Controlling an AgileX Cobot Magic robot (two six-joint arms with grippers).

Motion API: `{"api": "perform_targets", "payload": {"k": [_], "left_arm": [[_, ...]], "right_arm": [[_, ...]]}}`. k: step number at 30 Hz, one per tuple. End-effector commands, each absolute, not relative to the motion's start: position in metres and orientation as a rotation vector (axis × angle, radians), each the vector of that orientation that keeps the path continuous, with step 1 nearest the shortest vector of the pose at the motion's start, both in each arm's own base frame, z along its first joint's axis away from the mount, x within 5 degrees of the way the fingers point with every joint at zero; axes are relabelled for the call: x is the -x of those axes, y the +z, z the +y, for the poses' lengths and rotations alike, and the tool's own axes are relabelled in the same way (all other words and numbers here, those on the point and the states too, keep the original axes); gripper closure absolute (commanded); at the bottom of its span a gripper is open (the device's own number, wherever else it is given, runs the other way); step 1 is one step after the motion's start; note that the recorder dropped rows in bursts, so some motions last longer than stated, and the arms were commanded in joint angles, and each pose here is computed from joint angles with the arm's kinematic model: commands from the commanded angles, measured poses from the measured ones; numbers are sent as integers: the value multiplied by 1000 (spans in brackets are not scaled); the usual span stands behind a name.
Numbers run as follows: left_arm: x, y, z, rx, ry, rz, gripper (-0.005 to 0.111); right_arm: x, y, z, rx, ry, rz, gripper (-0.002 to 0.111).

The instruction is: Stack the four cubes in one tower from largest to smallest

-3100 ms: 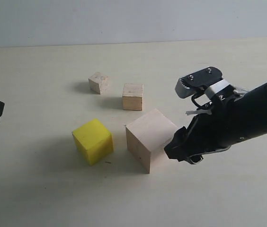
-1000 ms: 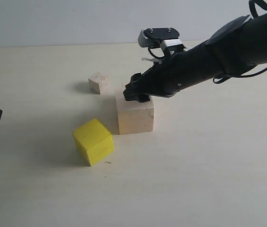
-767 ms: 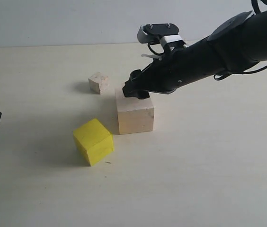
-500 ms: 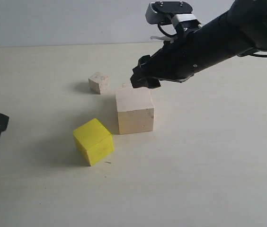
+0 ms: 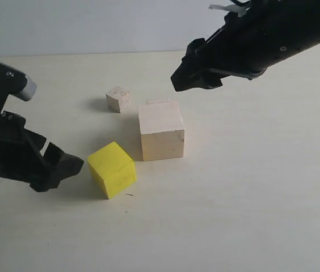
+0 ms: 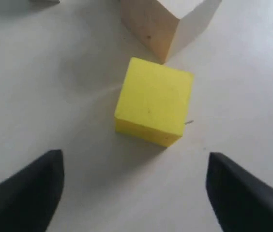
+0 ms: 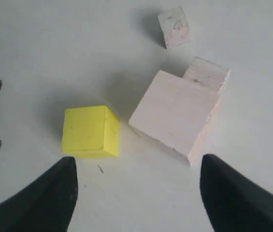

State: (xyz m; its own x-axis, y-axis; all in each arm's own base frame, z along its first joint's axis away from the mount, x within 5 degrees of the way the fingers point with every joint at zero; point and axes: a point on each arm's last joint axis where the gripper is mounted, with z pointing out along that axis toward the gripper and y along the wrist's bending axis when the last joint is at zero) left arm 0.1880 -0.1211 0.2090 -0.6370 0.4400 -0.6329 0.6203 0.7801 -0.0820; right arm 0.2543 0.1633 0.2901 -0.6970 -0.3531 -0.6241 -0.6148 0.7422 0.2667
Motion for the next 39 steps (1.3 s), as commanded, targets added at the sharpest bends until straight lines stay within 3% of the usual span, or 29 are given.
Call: {"api": "perform_targets", "payload": {"k": [1, 13, 18, 25, 39], "left_arm": [[-206, 203, -130, -731, -385, 2362, 26], [-210, 214, -138, -699, -481, 2396, 26], [-204, 219, -138, -725, -504, 2399, 26], [-198, 221, -136, -788, -506, 2411, 26], [-196, 220, -135, -819, -494, 2418, 26]], "right_arm": [[-251, 303, 160, 722, 613, 2334, 41], [-324, 298, 188, 494, 594, 2288, 41], [-369, 282, 215, 516, 628, 2393, 41], [-420, 251, 228, 442, 427, 2618, 41], [-446, 196, 247, 379, 409, 2804, 41]]}}
